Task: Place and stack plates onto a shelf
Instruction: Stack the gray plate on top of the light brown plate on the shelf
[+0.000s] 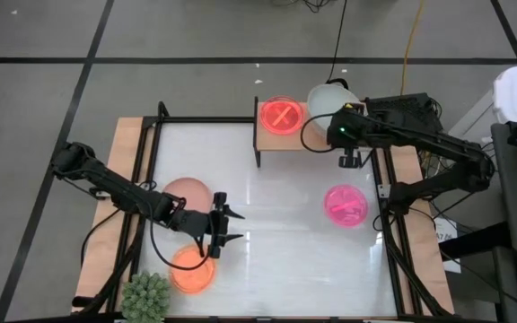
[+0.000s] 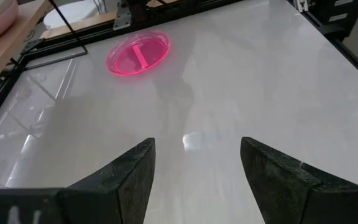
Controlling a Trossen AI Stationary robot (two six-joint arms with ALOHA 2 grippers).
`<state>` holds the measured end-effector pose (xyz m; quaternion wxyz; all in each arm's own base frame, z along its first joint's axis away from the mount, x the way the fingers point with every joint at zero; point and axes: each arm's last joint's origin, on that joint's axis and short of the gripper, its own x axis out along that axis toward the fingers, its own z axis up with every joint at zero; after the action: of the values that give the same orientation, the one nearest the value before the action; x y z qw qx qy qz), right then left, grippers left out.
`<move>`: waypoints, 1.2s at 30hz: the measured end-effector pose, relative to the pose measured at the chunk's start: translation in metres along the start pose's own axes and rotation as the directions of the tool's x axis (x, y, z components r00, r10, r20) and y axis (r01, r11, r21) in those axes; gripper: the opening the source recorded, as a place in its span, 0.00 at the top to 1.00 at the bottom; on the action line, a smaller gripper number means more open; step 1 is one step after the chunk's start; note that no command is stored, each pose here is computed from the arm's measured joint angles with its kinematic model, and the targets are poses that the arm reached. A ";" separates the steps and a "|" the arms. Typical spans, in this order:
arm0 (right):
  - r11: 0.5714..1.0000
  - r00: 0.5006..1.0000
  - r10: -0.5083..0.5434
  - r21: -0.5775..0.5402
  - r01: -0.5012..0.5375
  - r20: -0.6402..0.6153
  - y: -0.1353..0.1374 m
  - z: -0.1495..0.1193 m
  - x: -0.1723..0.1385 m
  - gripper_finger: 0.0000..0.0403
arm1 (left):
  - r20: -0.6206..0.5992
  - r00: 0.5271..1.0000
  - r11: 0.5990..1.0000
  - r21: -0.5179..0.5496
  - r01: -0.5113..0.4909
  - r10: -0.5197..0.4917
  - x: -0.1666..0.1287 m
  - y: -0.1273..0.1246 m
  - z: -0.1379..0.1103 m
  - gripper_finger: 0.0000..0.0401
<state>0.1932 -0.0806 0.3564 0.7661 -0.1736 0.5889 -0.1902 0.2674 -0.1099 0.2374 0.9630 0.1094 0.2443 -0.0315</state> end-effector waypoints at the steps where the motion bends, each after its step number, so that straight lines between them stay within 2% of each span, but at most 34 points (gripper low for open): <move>1: 1.000 1.000 0.002 0.001 -0.002 -0.011 -0.001 0.000 0.002 0.99 | 0.000 1.000 1.000 0.000 0.000 0.000 0.000 0.000 0.000 0.40; 12: 0.999 0.994 0.035 0.015 -0.034 -0.108 0.000 0.006 0.020 0.99 | -0.001 1.000 1.000 -0.011 0.000 0.000 0.000 0.000 0.000 0.40; 24: 0.999 0.978 0.045 0.016 -0.043 -0.203 0.012 -0.003 0.039 0.99 | -0.008 1.000 1.000 -0.018 0.000 0.000 0.000 0.000 -0.001 0.40; 36: 1.000 0.977 0.019 0.025 -0.014 -0.214 0.013 -0.004 0.042 0.98 | -0.008 1.000 1.000 -0.018 -0.001 0.001 0.000 0.000 -0.001 0.40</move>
<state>0.2006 -0.0907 0.3140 0.7017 -0.1383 0.6671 -0.2085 0.2670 -0.1097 0.2365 0.9629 0.1009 0.2484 -0.0285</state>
